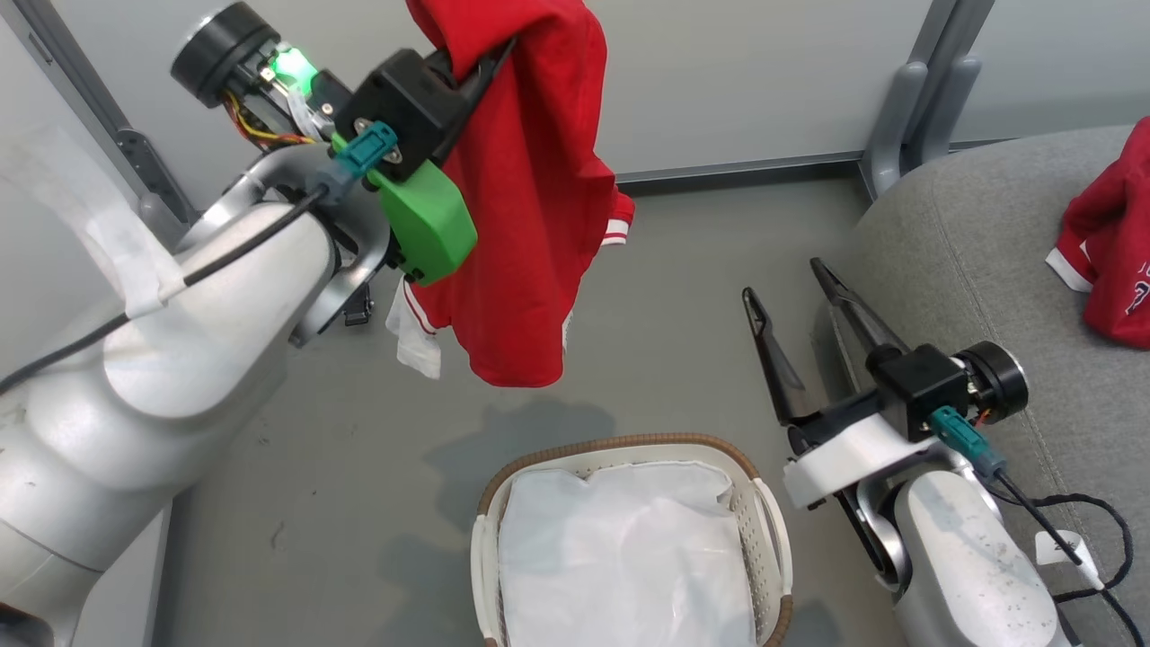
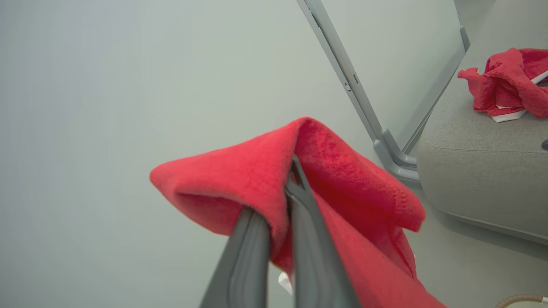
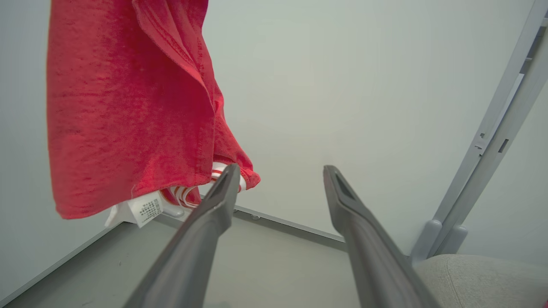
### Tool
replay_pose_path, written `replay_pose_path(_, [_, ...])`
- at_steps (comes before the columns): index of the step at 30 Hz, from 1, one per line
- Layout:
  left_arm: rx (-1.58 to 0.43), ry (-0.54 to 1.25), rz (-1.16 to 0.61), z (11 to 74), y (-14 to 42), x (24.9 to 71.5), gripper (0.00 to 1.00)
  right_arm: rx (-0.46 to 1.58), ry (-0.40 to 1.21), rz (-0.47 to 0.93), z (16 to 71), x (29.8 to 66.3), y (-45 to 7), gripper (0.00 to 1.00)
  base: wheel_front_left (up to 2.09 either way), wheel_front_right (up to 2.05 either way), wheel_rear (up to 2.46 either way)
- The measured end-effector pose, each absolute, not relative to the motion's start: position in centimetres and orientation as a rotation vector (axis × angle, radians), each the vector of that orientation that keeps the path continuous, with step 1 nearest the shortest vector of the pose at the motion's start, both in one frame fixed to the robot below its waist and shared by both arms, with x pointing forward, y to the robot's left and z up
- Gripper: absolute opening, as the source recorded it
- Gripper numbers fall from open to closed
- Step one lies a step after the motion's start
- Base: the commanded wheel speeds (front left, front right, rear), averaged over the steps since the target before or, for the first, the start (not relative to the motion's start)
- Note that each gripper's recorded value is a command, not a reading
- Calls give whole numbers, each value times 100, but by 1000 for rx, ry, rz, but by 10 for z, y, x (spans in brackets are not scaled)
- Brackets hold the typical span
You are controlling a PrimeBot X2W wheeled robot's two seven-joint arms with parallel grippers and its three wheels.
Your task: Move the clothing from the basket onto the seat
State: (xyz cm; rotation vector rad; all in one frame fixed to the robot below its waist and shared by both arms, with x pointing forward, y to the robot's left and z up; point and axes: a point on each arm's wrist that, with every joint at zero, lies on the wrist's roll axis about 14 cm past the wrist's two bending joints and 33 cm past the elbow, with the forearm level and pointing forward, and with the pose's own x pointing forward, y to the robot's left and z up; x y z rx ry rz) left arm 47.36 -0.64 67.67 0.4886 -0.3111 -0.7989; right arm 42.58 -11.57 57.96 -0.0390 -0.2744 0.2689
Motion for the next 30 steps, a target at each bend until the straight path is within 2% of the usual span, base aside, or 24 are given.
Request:
replay_pose_path(17, [492,-461,-770,753,-26,467,0,-29,-216,511,560,400,-39,100,0,0,0])
replay_pose_path(30, [488,-475,-791,762,-39,459,0,-8,-396,585,622,404,-15,100,0,0,0])
